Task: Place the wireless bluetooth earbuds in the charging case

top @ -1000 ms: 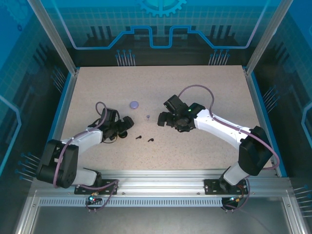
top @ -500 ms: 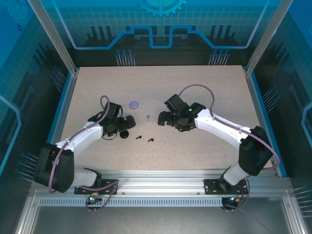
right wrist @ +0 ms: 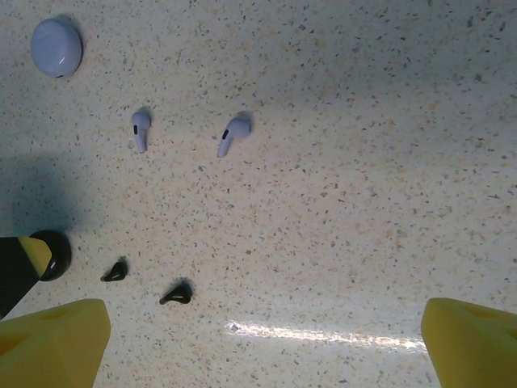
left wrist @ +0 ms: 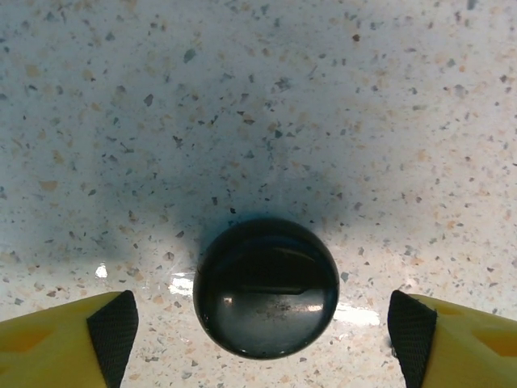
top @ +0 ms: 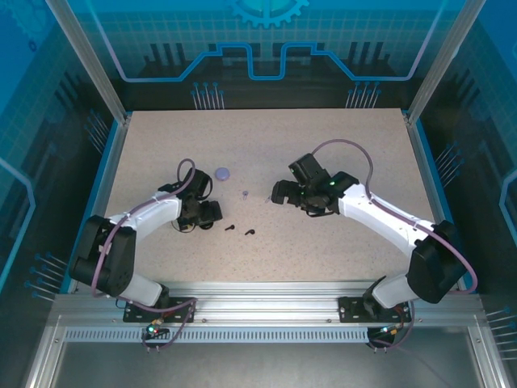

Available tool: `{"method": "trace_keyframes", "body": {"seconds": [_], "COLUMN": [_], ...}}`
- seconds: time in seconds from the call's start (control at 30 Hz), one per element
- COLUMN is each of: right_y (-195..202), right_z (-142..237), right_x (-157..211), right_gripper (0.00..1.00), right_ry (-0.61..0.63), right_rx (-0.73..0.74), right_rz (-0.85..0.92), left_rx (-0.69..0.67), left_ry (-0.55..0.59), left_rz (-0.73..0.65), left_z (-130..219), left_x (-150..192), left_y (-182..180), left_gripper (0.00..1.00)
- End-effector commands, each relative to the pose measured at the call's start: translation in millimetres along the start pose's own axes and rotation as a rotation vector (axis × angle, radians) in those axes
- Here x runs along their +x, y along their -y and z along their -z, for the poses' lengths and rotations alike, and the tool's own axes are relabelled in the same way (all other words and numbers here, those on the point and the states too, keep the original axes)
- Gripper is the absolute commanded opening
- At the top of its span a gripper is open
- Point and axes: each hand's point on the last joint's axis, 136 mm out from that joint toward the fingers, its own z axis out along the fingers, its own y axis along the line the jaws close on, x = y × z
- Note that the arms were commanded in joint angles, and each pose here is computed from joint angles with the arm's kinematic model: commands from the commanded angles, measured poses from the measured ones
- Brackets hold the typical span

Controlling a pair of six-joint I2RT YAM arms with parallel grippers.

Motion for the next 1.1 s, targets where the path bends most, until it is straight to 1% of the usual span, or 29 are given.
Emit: {"method": "trace_keyframes", "body": {"seconds": [0.0,0.23,0.4,0.57,0.7,0.77,0.83,0.93,1.07], "right_y": [3.6,10.3,13.5,17.6,19.0,19.7,20.2,21.0,23.9], "right_z": [4.3,6.5,9.6,11.6,13.3,14.1,14.1,14.8,15.6], "right_x": [-2.7,-3.7,-5.5,-5.4,-5.6,-6.2,-5.5,-6.2,-8.0], "right_gripper": [1.0,1.0,1.0,1.0,1.0,1.0,1.0,1.0,1.0], "right_ry": [0.009,0.013,0.02,0.022,0.024,0.027,0.025,0.027,0.029], "right_rx": [-0.029,-0.038,-0.037,-0.03,-0.027,-0.024,-0.022,-0.018,-0.009], "right_rz": [-0.005,-0.021,-0.026,-0.03,-0.031,-0.031,-0.029,-0.025,-0.026], "left_rx": [-0.021,-0.076,-0.099,-0.106,-0.107,-0.102,-0.1,-0.09,-0.058], "left_ry": [-0.011,-0.041,-0.04,-0.036,-0.029,-0.025,-0.02,-0.005,0.023], "left_rz": [0.032,0.019,0.009,-0.01,-0.021,-0.027,-0.028,-0.033,-0.041], "left_z": [-4.7,-19.7,-24.7,-28.4,-30.7,-30.9,-29.8,-24.0,-5.0], "left_x": [0.1,5.9,4.8,0.7,-2.3,-3.6,-4.8,-7.4,-12.0], "left_y": [1.2,-1.2,-4.4,-3.2,-2.3,-0.6,-0.2,1.4,6.8], "left_gripper": [0.81,0.76,0.73,0.67,0.6,0.53,0.5,0.4,0.38]}}
